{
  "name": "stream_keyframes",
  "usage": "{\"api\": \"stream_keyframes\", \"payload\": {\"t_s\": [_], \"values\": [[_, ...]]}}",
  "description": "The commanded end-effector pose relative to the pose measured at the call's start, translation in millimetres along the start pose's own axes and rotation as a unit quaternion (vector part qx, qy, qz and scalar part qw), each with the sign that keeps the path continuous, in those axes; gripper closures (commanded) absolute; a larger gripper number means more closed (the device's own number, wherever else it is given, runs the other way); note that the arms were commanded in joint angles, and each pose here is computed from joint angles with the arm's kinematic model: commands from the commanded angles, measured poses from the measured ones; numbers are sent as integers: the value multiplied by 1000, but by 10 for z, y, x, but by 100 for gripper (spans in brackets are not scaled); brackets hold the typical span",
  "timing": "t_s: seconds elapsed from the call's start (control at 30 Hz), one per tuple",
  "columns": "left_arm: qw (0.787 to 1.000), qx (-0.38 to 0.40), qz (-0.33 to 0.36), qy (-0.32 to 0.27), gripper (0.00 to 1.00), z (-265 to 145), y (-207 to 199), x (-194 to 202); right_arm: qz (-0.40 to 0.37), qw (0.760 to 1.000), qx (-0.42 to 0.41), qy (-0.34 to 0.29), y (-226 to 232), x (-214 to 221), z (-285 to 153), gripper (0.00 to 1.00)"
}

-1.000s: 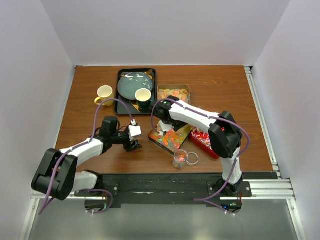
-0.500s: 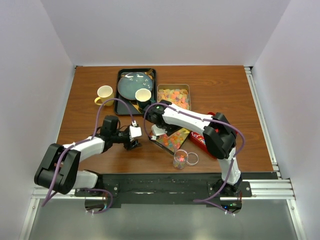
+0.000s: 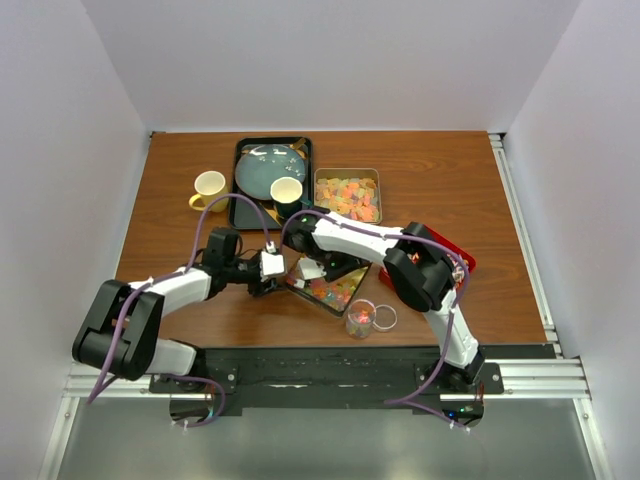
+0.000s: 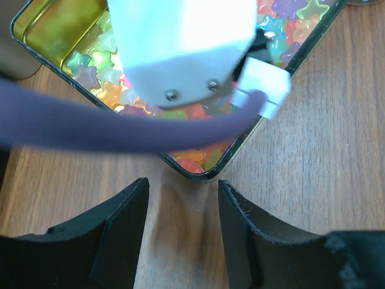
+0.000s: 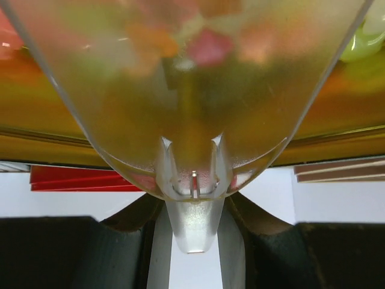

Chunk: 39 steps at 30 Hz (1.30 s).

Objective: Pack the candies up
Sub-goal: Scoop the fake candies from the storage box.

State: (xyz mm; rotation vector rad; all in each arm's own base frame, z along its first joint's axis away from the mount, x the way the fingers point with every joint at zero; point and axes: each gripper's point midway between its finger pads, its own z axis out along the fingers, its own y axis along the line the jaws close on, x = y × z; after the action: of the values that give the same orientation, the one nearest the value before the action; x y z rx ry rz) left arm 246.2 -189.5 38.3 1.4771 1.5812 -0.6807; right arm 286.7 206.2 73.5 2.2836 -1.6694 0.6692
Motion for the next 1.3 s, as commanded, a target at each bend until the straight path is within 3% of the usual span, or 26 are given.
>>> {"api": "stream_keyframes", "payload": {"t_s": [0.0, 0.23, 0.43, 1.07, 1.27], "values": [[1000, 4, 22, -17, 48, 18, 111, -122, 14, 997, -20, -67, 61, -266, -12, 100], [1000, 1, 22, -13, 50, 52, 205, -126, 39, 992, -36, -116, 22, -530, -28, 100], [1000, 0, 17, -10, 51, 56, 211, -110, 86, 976, -44, -197, -34, -812, -139, 100], [998, -60, -31, -21, 46, -114, 373, -348, 114, 916, -14, -385, -26, -680, -274, 100], [997, -67, -38, -13, 45, -234, 336, -437, 111, 915, -14, -389, 39, -673, -216, 100]]}}
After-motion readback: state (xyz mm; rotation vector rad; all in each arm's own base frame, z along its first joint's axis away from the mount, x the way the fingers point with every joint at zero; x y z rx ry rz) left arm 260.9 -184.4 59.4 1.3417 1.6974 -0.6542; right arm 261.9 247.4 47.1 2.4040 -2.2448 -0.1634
